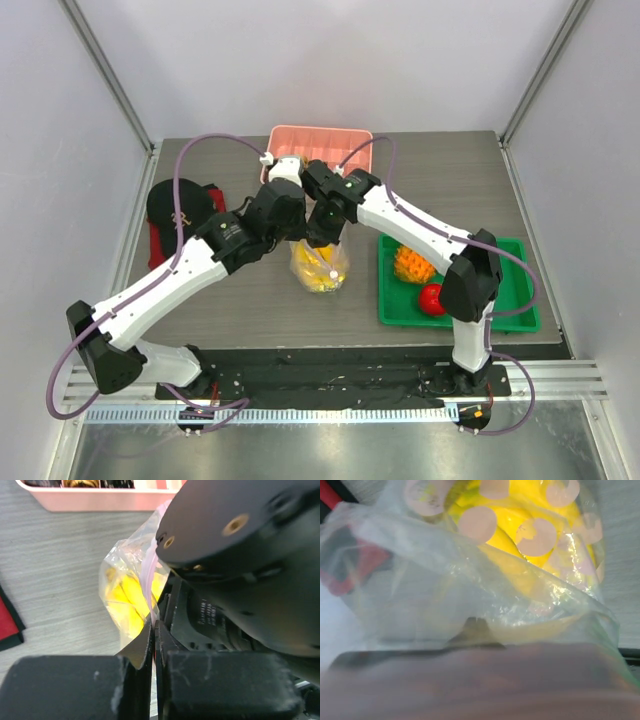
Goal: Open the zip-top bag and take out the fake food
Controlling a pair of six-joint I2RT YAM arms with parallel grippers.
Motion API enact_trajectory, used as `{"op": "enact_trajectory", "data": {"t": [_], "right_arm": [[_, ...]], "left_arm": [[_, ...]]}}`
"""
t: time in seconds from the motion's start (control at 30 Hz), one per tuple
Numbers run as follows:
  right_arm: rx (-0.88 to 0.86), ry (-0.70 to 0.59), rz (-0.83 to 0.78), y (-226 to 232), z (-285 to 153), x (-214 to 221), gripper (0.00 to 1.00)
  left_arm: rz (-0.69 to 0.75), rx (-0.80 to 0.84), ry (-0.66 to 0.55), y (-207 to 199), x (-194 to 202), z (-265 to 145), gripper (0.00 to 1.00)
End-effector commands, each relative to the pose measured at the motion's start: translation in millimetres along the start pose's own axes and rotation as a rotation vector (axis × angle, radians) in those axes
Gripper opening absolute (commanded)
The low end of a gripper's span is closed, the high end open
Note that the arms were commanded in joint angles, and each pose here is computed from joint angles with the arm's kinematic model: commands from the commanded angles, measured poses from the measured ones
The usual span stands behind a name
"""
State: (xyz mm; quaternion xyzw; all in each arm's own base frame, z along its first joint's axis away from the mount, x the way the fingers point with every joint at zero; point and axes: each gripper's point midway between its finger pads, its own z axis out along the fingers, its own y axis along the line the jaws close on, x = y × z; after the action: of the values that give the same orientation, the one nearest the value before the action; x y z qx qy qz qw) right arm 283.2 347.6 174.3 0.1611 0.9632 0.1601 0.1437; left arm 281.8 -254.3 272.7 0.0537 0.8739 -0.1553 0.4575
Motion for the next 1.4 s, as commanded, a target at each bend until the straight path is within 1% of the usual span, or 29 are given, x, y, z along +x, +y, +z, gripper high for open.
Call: {"op": "enact_trajectory", "data": {"t": [0.0,0.1,0.13,0.2,0.23,0.37,0.4,0.43,0.5,0.57,0.63,0.73,0.77,0.8,0.87,0.93,1.0,1.03,1.07,1.1,1.13,1.17,1.23,1.27,1.33,1.37], "right_arm": [[-0.205,0.03,0.217,40.6,-16.6,-1.6,0.03],[-0.175,0.013,0.248,34.3,-16.4,-3.8,0.04],[-0.167,-0.015,0.274,32.3,-13.4,-8.6,0.04],[-0.163,0.003,0.336,26.9,-10.7,-5.8,0.04],[-0.195,0.042,0.343,31.0,-13.3,-3.0,0.05],[-0.22,0.042,0.316,27.2,-31.1,-13.6,0.06],[-0.213,0.033,0.319,22.7,-33.7,-19.2,0.06],[-0.223,0.067,0.318,23.8,-37.0,-14.9,0.06],[-0.237,0.071,0.321,28.6,-40.1,-16.6,0.06],[-0.223,0.051,0.283,30.1,-42.8,-19.8,0.06],[-0.172,0.038,0.214,23.6,-30.0,-16.2,0.06],[-0.121,-0.032,0.105,18.7,-13.3,-18.4,0.06],[-0.104,-0.061,0.024,15.0,-9.2,-20.1,0.06],[-0.093,-0.112,-0.017,14.6,-7.6,-25.6,0.06],[-0.118,-0.168,-0.14,21.4,-6.9,-28.1,0.06],[-0.171,-0.207,-0.208,28.6,2.3,-31.7,0.07],[-0.204,-0.239,-0.259,28.7,1.4,-32.6,0.09],[-0.242,-0.253,-0.274,31.4,11.5,-31.2,0.12],[-0.26,-0.264,-0.289,32.3,10.3,-31.6,0.16],[-0.272,-0.278,-0.299,34.1,12.6,-33.2,0.23],[-0.266,-0.265,-0.299,29.4,18.3,-31.1,0.25],[-0.265,-0.255,-0.3,28.4,22.4,-30.8,0.25],[-0.283,-0.239,-0.316,31.3,25.3,-27.8,0.27],[-0.291,-0.23,-0.322,33.2,27.6,-26.2,0.29],[-0.304,-0.235,-0.336,36.5,26.9,-29.0,0.32],[-0.312,-0.235,-0.343,38.2,25.2,-28.9,0.35]], "left_arm": [[-0.076,0.111,-0.052,-26.3,-11.1,-9.4,0.0],[-0.096,0.134,-0.063,-29.9,-12.9,-10.9,0.0],[-0.103,0.134,-0.069,-29.7,-14.6,-12.3,0.0],[-0.109,0.142,-0.08,-30.9,-17.3,-12.4,0.0],[-0.113,0.157,-0.093,-32.5,-20.5,-15.4,0.0],[-0.055,0.218,-0.105,-34.7,-16.1,-22.8,0.0],[-0.04,0.233,-0.087,-35.0,-8.3,-22.2,0.0],[-0.019,0.249,-0.092,-35.9,-7.3,-24.0,0.0],[-0.016,0.265,-0.093,-35.9,-4.7,-25.9,0.0],[-0.021,0.281,-0.098,-37.7,-5.4,-27.3,0.0],[-0.021,0.303,-0.104,-42.2,-9.5,-30.3,0.0],[-0.02,0.308,-0.101,-45.2,-10.6,-29.4,0.0],[-0.024,0.308,-0.103,-45.0,-12.0,-30.1,0.0],[-0.022,0.305,-0.098,-44.6,-11.1,-30.6,0.0],[-0.024,0.299,-0.092,-43.2,-9.9,-31.1,0.0],[-0.027,0.295,-0.092,-41.7,-9.9,-32.9,0.0],[-0.031,0.292,-0.091,-40.2,-10.6,-34.0,0.0],[-0.029,0.29,-0.084,-39.0,-8.9,-34.9,0.0],[-0.027,0.287,-0.079,-38.1,-7.9,-34.9,0.0],[-0.032,0.287,-0.074,-37.1,-7.6,-36.0,0.0],[-0.026,0.286,-0.059,-34.6,-4.1,-37.8,0.0],[-0.027,0.284,-0.045,-32.7,-1.5,-39.5,0.0],[-0.021,0.28,-0.013,-26.1,5.5,-44.1,0.13],[-0.027,0.28,-0.023,-21.4,3.4,-51.7,0.23],[-0.031,0.254,-0.025,-7.4,5.6,-57.7,0.33],[-0.044,0.258,-0.06,0.0,-1.0,-71.7,0.35]]}}
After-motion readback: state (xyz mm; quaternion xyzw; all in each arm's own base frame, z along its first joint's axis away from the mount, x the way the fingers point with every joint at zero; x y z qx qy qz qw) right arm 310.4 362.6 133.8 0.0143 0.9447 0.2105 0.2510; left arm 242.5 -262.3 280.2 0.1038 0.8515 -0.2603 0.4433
